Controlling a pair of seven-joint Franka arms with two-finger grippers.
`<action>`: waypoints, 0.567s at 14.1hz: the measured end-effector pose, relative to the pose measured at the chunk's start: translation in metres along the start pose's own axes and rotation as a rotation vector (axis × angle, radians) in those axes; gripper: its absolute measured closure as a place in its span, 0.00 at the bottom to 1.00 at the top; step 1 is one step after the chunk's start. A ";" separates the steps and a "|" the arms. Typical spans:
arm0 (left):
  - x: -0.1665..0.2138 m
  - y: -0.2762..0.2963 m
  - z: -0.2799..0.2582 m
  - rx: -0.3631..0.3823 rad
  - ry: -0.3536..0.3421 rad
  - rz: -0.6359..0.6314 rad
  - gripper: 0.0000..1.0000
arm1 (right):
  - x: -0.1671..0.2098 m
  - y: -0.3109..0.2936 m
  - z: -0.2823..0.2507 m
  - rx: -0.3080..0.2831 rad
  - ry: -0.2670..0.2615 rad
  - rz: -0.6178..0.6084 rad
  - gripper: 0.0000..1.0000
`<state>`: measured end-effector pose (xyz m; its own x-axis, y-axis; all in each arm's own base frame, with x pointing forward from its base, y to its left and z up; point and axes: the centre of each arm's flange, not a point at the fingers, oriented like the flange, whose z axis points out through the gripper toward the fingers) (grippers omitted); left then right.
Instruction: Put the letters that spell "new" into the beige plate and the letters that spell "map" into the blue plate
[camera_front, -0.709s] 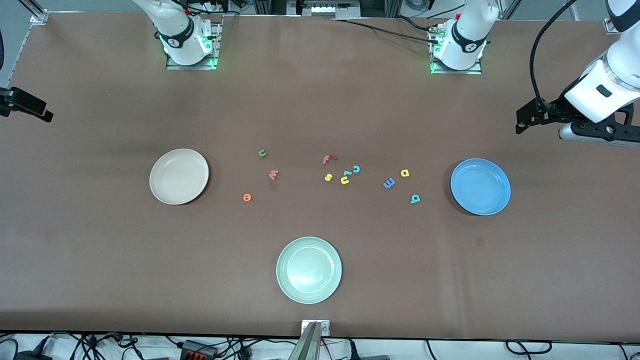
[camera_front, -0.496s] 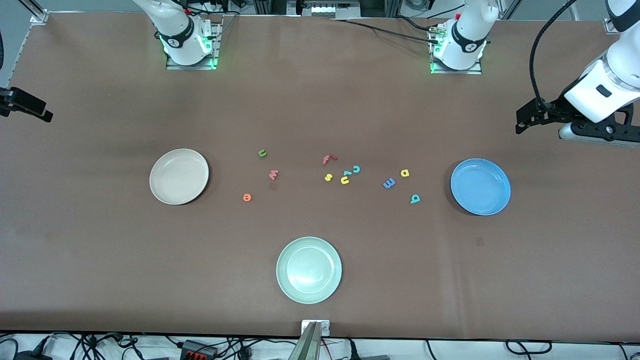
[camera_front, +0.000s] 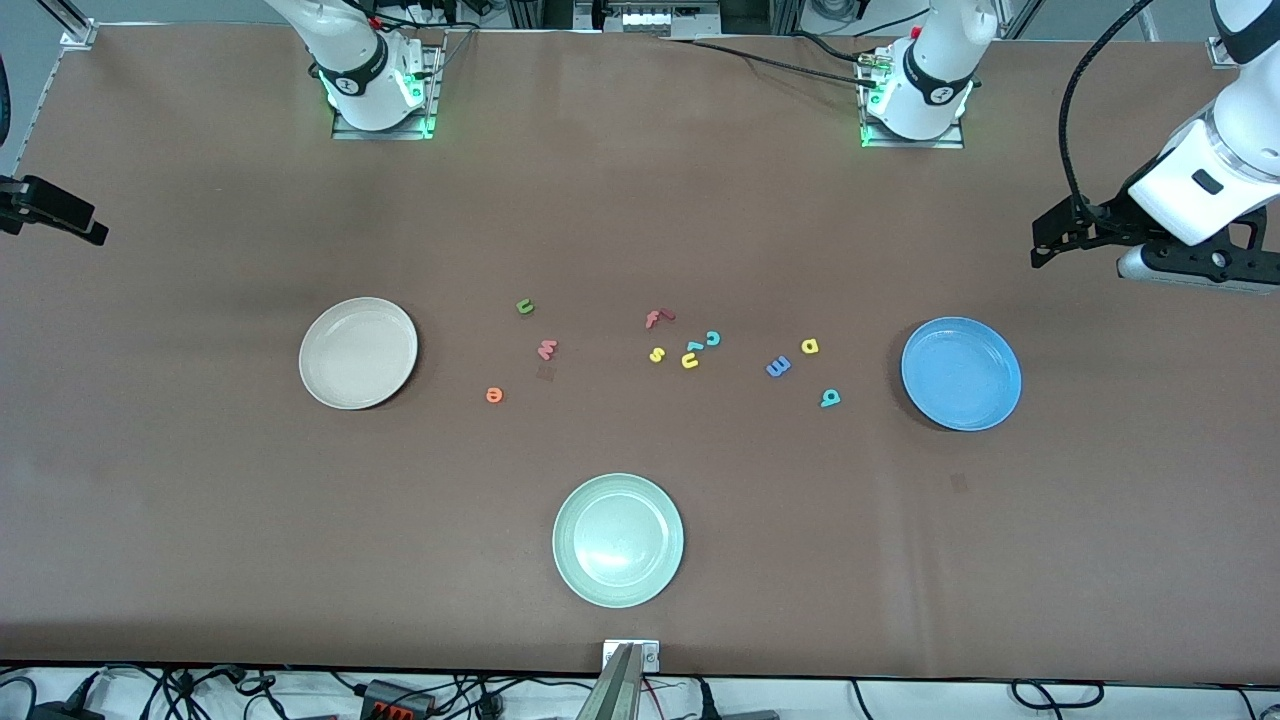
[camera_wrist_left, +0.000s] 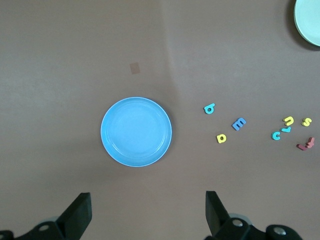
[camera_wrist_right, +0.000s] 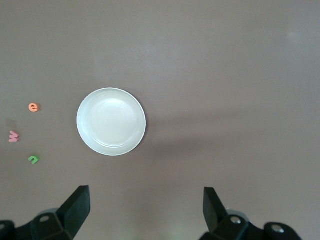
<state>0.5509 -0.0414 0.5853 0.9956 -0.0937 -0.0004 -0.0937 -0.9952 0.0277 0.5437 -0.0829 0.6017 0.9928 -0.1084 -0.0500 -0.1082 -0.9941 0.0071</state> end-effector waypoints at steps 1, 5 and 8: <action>0.000 0.000 0.000 0.000 0.000 0.000 0.00 | 0.000 0.000 0.000 0.000 0.000 -0.006 0.00; 0.000 0.000 0.000 0.000 0.000 0.000 0.00 | 0.001 0.000 0.002 0.000 -0.004 -0.012 0.00; 0.000 0.000 0.000 0.000 0.000 0.000 0.00 | 0.001 0.000 0.003 0.000 -0.008 -0.012 0.00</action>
<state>0.5509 -0.0415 0.5853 0.9956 -0.0940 -0.0004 -0.0939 -0.9952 0.0277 0.5442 -0.0829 0.5987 0.9936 -0.0966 -0.0580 -0.0964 -0.9953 0.0061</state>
